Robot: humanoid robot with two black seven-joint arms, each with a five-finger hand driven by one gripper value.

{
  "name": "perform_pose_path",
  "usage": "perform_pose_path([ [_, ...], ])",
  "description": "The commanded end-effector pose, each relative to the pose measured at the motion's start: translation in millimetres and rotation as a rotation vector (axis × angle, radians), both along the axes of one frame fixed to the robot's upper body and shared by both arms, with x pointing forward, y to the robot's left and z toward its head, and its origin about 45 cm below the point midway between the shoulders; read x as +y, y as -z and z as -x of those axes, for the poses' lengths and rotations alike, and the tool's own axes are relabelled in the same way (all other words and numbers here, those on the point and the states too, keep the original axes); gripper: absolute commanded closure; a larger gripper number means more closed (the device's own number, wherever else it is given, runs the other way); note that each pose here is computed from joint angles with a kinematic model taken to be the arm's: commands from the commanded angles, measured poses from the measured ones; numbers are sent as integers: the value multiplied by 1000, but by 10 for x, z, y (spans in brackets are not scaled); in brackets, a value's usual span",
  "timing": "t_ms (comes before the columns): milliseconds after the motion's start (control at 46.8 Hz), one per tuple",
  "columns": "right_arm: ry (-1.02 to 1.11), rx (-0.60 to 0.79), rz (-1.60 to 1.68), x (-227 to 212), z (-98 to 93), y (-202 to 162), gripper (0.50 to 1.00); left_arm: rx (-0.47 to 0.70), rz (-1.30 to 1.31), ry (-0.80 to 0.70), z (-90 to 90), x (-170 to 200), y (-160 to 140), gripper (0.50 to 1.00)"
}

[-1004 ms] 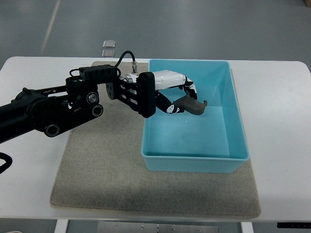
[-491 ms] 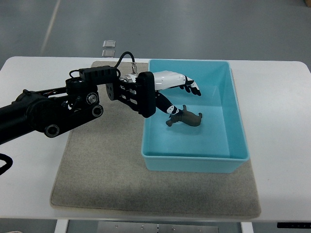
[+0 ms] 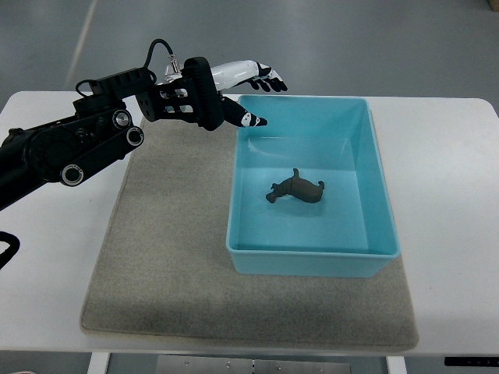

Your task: Place brown hippo in blue box with left hand

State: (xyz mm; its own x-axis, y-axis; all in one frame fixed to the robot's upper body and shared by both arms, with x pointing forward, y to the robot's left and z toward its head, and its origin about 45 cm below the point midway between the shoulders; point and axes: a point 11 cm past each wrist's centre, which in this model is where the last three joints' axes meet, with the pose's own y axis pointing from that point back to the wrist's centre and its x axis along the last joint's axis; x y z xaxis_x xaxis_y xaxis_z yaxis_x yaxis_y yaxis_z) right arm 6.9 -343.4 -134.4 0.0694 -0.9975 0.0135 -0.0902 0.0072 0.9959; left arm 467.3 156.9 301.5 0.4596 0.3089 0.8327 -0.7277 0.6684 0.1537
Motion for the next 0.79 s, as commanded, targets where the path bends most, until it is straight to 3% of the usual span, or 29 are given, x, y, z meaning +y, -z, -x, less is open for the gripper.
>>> perform_pose_path([
  [0,0,0,0,1,1,0,564,19,29,-31,-39,98,-4,729],
  [384,0,0,0,1,1,0,564,67,116,-188,-218,507,71,703],
  [406,0,0,0,1,1,0,564,70,131,-202,-228,533,75,690],
  [427,0,0,0,1,1,0,564,72,147,-219,-240,569,76,637],
  [448,0,0,0,1,1,0,564,72,168,-236,-254,597,66,537],
  [470,0,0,0,1,1,0,564,76,190,-254,-266,627,67,500],
  [769,0,0,0,1,1,0,564,163,392,-424,-361,971,155,501],
])
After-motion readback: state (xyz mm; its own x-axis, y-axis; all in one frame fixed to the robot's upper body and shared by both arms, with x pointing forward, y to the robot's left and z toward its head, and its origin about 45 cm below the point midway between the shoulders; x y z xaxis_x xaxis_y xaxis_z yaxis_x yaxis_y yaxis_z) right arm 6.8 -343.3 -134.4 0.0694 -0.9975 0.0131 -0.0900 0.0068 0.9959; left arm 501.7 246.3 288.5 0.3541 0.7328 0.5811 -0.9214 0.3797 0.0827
